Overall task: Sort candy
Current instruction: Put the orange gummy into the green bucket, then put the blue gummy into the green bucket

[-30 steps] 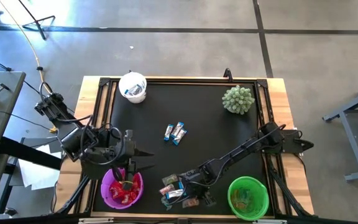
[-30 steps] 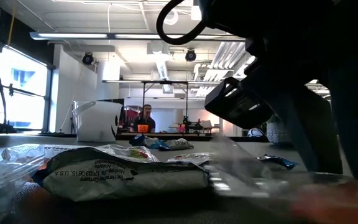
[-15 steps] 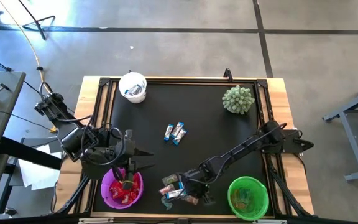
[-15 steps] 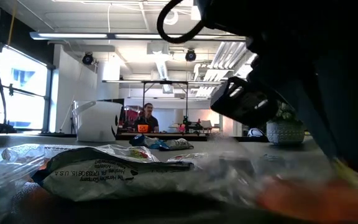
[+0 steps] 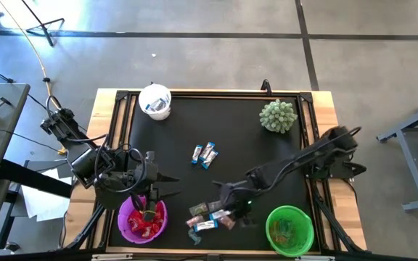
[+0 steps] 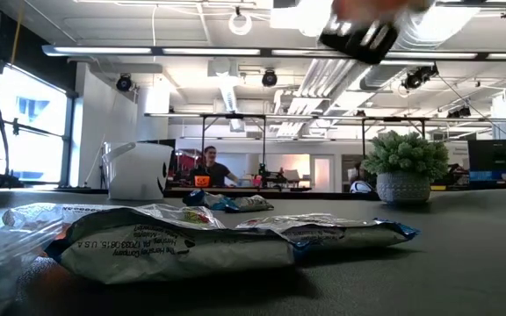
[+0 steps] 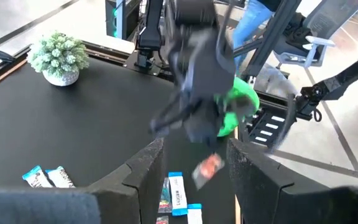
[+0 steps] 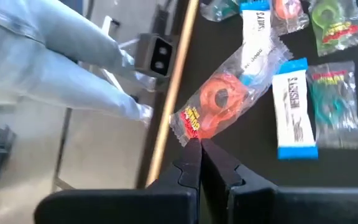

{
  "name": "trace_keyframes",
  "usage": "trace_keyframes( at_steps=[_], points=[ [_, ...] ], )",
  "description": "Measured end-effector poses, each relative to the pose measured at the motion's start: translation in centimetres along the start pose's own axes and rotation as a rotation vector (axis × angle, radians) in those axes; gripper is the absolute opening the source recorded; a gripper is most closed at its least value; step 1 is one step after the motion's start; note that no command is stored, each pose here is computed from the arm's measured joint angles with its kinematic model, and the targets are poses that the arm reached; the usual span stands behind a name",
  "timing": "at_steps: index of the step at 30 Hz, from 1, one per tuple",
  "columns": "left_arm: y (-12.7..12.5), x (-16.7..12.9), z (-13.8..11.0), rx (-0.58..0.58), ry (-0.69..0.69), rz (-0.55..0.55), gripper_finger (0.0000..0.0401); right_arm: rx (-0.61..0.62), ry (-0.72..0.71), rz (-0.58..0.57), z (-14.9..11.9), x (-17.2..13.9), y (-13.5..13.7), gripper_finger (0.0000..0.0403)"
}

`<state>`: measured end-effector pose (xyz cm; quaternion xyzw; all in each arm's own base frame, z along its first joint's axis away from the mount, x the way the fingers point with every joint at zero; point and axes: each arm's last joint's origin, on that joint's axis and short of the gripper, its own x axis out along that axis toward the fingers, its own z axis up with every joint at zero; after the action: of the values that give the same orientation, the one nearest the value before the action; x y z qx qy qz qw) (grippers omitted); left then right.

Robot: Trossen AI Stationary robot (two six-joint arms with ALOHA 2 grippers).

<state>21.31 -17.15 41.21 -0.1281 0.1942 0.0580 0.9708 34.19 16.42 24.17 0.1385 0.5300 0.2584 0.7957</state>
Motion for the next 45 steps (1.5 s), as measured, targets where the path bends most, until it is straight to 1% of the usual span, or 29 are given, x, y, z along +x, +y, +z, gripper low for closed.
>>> trace_keyframes(
  at_steps=[7,10,12,14,17,20,24,28,31,33,36,41,43,45],
  points=[
    [0.0,0.0,0.0,0.008,0.0,0.0,0.0158,0.182,-0.095,0.042,-1.4,-7.3,3.4,0.0],
    [0.0,0.0,0.0,0.007,-0.008,0.006,0.0158,0.211,-0.13,0.005,-2.6,-9.5,4.8,0.0],
    [0.0,0.0,0.2,-0.001,-0.026,0.017,0.0158,0.232,-0.124,-0.017,-3.5,-10.6,5.4,0.0],
    [-0.1,0.0,0.3,-0.014,-0.046,0.021,0.0158,0.285,-0.08,-0.049,-4.7,-11.3,5.8,0.0],
    [-0.3,0.0,0.7,-0.046,-0.08,0.012,0.0158,0.38,0.036,-0.096,-6.8,-11.7,6.6,0.0],
    [-0.5,-0.1,1.1,-0.084,-0.118,-0.001,0.0158,0.459,0.179,-0.106,-9.0,-11.9,8.0,0.0],
    [-0.7,-0.2,1.7,-0.154,-0.193,0.015,0.0158,0.503,0.308,-0.093,-11.4,-11.6,10.5,0.0],
    [-0.7,-0.3,2.2,-0.206,-0.254,0.049,0.0158,0.499,0.373,-0.094,-13.2,-10.9,12.7,0.0],
    [-0.6,-0.3,2.4,-0.228,-0.293,0.085,0.0158,0.505,0.358,-0.127,-14.2,-10.6,13.7,0.0002],
    [-0.5,-0.3,2.5,-0.236,-0.314,0.116,0.0158,0.47,0.324,-0.14,-14.5,-10.5,14.1,0.0008],
    [-0.3,0.0,2.8,-0.253,-0.338,0.142,0.0158,0.392,0.281,-0.168,-14.8,-10.5,14.4,0.0026],
    [-0.2,0.8,2.8,-0.267,-0.343,0.168,0.0158,0.291,0.225,-0.205,-14.7,-10.5,14.2,0.0069],
    [-0.3,1.3,2.6,-0.269,-0.339,0.176,0.0158,0.196,0.173,-0.24,-14.4,-10.5,13.9,0.0083],
    [-0.4,1.9,2.4,-0.275,-0.336,0.185,0.0158,0.067,0.093,-0.308,-13.8,-10.5,13.3,0.0093]
  ],
)
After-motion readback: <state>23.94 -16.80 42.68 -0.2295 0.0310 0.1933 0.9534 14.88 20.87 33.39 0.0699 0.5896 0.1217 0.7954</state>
